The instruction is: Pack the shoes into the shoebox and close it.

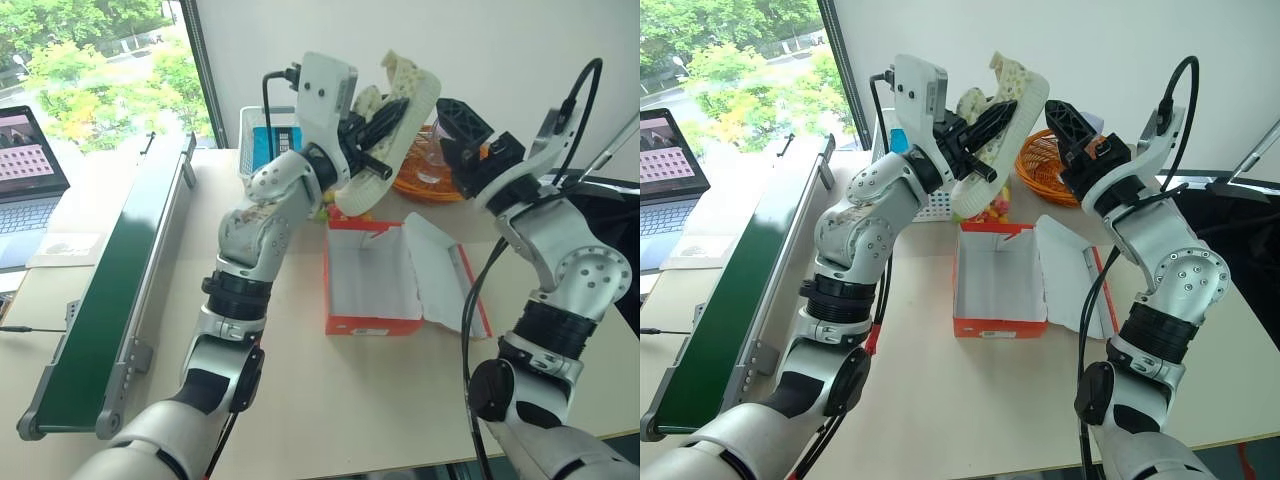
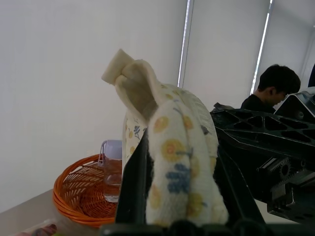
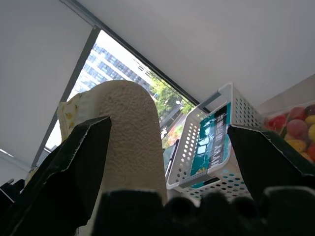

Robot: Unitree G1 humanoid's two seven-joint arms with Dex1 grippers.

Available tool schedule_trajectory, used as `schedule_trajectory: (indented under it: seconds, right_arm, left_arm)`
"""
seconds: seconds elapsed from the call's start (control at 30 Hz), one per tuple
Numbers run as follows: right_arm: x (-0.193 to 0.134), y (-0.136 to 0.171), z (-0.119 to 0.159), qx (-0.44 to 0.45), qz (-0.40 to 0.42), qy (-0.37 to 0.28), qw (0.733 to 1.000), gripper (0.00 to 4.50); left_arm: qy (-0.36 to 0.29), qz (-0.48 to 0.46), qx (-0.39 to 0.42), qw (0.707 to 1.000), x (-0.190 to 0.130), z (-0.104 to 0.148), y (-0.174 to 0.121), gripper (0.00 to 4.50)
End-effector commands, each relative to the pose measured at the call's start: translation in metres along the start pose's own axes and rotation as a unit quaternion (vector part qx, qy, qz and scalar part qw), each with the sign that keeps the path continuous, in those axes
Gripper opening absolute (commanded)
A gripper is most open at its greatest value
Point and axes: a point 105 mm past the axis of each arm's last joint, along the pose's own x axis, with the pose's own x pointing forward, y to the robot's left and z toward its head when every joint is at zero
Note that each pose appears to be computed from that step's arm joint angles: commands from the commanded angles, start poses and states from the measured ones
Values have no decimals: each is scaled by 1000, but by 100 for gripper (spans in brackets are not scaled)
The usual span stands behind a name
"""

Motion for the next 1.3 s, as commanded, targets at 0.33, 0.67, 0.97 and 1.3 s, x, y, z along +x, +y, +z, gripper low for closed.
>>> schedule_trajectory:
  seconds: [0.33,0.67,0.97,1.3]
  right_arm:
    - [-9,34,31,-52,61,-21,997,450]
    - [-5,40,15,-34,81,5,996,450]
    - [2,36,3,-14,84,22,996,450]
    - [7,23,5,10,67,4,998,168]
  left_arm:
    - [-17,-24,30,999,4,18,-11,16]
    - [-15,-34,24,999,4,17,-20,16]
    - [-8,-45,13,999,4,15,-27,16]
    - [-3,-45,9,999,4,15,-27,15]
